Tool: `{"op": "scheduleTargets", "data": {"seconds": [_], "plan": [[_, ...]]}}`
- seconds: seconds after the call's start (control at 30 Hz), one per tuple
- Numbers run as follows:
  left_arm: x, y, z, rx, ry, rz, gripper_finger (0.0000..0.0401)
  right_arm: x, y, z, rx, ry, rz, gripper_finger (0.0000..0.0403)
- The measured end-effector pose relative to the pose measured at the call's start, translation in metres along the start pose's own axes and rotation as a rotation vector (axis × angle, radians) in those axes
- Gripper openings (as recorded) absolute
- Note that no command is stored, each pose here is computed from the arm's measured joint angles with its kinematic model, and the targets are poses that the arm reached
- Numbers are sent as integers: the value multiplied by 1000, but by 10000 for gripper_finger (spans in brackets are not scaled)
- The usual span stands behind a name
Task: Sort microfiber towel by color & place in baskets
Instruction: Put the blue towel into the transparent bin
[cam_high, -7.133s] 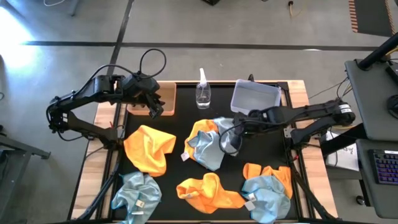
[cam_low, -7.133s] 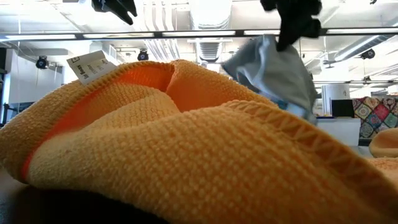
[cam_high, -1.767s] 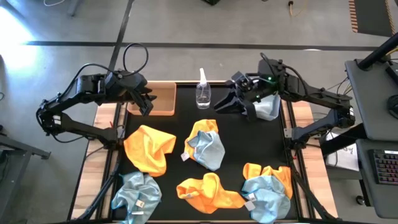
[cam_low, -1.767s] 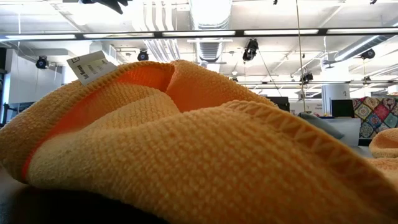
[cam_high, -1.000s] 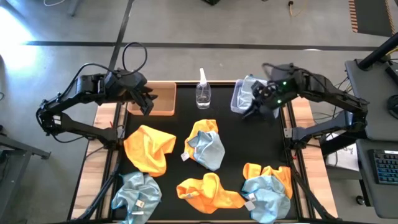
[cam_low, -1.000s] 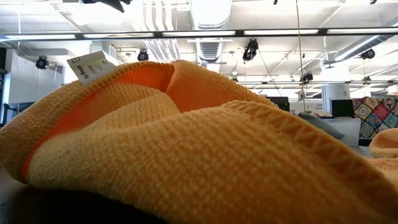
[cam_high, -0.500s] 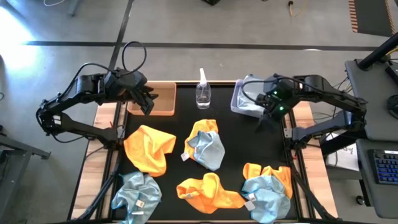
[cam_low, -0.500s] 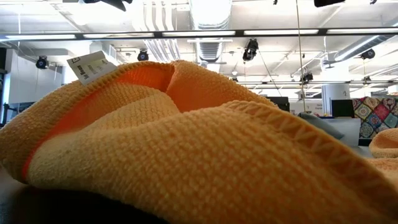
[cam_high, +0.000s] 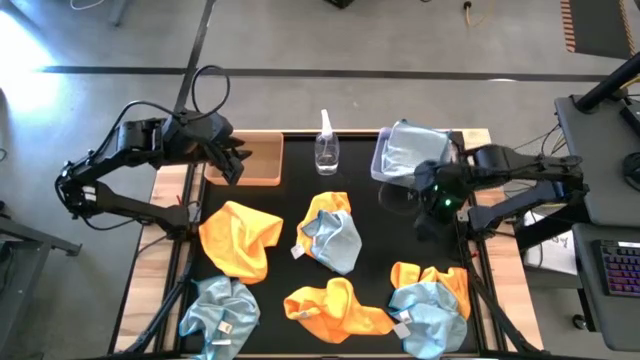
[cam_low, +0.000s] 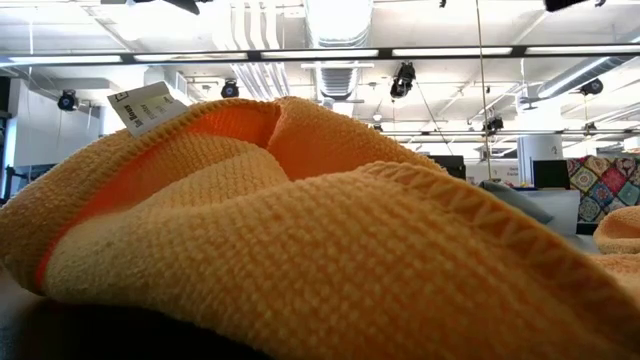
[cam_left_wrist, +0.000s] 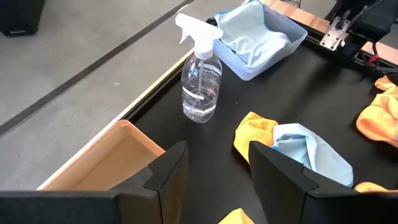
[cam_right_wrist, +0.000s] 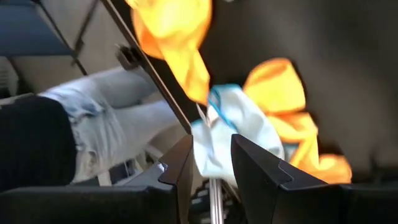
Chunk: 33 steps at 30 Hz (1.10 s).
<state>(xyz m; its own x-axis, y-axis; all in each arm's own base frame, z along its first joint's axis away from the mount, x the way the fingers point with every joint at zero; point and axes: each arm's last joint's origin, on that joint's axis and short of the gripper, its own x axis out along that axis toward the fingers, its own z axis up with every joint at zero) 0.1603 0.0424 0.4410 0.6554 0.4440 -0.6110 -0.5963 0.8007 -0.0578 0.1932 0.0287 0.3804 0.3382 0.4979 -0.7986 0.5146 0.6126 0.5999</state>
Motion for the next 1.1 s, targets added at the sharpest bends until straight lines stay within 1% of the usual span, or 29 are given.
{"op": "scheduleTargets", "data": {"seconds": [0.23, 0.4, 0.53, 0.7, 0.83, 0.93, 1.1], "plan": [[-12, 5, -2, 11, -32, -10, 155, 40, -9, -16, 88, 138, -111, 102], [-20, 8, -4, 22, -60, -16, 155, 66, -18, -26, 147, 204, -186, 102], [-25, 10, -5, 22, -81, -22, 155, 89, -21, -31, 158, 217, -181, 102], [-31, 13, -7, 16, -99, -27, 155, 116, -24, -36, 165, 219, -129, 102], [-36, 15, -8, 12, -113, -31, 155, 131, -28, -38, 173, 217, -99, 102], [-38, 16, -9, 9, -121, -33, 155, 140, -33, -40, 203, 220, -103, 102], [-40, 16, -9, 6, -125, -35, 155, 150, -45, -47, 257, 243, -163, 102]]}}
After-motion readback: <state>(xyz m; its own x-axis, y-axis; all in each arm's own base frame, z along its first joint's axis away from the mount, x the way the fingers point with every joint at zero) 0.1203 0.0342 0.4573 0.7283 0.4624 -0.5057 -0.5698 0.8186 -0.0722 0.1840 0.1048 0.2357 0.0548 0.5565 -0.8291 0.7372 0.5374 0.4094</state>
